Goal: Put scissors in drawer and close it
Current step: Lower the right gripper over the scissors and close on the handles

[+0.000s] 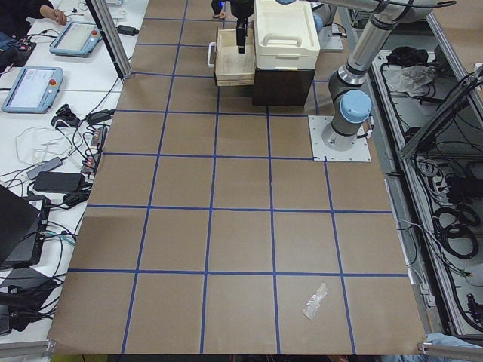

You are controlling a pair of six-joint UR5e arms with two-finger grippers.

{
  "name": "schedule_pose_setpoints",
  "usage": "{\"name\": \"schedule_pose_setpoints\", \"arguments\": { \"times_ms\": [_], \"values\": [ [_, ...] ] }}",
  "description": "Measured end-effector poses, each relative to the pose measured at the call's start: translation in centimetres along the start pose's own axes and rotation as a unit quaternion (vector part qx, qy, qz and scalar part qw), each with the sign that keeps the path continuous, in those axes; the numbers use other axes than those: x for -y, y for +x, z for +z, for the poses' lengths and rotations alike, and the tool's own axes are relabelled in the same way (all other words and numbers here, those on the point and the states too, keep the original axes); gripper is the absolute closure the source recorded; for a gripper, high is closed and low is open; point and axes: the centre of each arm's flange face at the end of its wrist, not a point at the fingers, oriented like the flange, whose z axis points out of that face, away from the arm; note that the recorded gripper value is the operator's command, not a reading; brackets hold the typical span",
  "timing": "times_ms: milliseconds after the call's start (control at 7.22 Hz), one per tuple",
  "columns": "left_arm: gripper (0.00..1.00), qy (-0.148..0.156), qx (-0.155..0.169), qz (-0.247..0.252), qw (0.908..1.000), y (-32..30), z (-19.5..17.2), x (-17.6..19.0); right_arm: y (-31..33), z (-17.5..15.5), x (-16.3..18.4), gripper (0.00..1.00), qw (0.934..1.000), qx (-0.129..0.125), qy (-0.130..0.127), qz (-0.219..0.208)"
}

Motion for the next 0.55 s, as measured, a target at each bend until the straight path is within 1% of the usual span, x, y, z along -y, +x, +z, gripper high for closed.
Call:
{"name": "schedule_pose_setpoints", "arguments": {
  "times_ms": [139, 277, 416, 554],
  "values": [
    [0.00, 0.000, 0.000, 0.000, 1.0000, 0.0, 0.0, 0.0, 0.8, 2.0, -0.7, 0.00, 0.9970, -0.003, -0.005, 0.078],
    [0.00, 0.000, 0.000, -0.001, 1.0000, 0.0, 0.0, 0.0, 1.6, 3.9, -1.9, 0.00, 0.9918, -0.009, -0.013, 0.127],
    [0.00, 0.000, 0.000, 0.000, 1.0000, 0.0, 0.0, 0.1, 2.1, 5.6, -3.2, 0.00, 0.9881, -0.008, -0.025, 0.152],
    [0.00, 0.000, 0.000, 0.000, 1.0000, 0.0, 0.0, 0.1, 2.2, 6.4, -3.8, 0.00, 0.9851, 0.000, -0.037, 0.168]
  ]
}}
